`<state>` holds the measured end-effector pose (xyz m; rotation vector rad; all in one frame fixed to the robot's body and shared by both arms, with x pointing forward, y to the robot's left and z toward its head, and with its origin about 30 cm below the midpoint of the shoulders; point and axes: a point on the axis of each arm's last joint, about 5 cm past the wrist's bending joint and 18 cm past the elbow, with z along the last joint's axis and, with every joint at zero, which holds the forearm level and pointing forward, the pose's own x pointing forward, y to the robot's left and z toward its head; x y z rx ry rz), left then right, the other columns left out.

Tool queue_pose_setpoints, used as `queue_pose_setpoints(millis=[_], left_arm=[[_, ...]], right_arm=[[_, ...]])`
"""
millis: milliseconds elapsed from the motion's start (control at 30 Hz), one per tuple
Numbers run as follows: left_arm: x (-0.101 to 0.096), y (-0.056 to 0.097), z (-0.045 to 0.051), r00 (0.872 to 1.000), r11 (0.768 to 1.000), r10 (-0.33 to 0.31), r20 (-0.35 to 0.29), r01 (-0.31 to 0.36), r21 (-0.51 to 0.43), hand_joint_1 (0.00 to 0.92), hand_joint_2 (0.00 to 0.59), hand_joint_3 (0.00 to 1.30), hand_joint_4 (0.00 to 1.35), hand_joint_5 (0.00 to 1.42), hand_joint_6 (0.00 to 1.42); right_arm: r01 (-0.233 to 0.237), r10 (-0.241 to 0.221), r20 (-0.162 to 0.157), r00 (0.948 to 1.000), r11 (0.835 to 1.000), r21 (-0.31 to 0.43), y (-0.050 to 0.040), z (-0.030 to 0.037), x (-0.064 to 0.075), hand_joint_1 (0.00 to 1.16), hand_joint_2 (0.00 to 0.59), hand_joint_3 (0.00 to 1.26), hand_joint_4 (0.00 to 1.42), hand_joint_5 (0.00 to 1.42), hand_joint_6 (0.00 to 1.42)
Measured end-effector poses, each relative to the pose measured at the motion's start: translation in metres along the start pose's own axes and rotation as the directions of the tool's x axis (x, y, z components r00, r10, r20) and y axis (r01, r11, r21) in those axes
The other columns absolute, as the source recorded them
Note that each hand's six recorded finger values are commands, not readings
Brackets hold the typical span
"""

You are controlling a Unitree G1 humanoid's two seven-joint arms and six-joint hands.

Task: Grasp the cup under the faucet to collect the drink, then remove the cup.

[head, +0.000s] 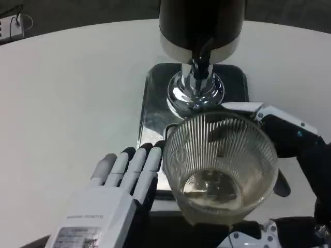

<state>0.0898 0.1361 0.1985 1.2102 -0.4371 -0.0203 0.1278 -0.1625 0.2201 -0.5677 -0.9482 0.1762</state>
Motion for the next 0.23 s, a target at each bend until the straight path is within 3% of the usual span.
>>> queue_pose_setpoints(millis=[233], left_arm=[[-0.0005, -0.0001, 0.0001, 1.0, 1.0, -0.002, -0.001, 0.002, -0.001, 0.0, 0.071, 0.0, 0.0, 0.0, 0.0]], right_arm=[[0.001, -0.001, -0.005, 1.0, 1.0, 0.0, -0.0001, 0.0001, -0.0008, 1.16, 0.135, 0.8, 0.98, 1.13, 1.42]])
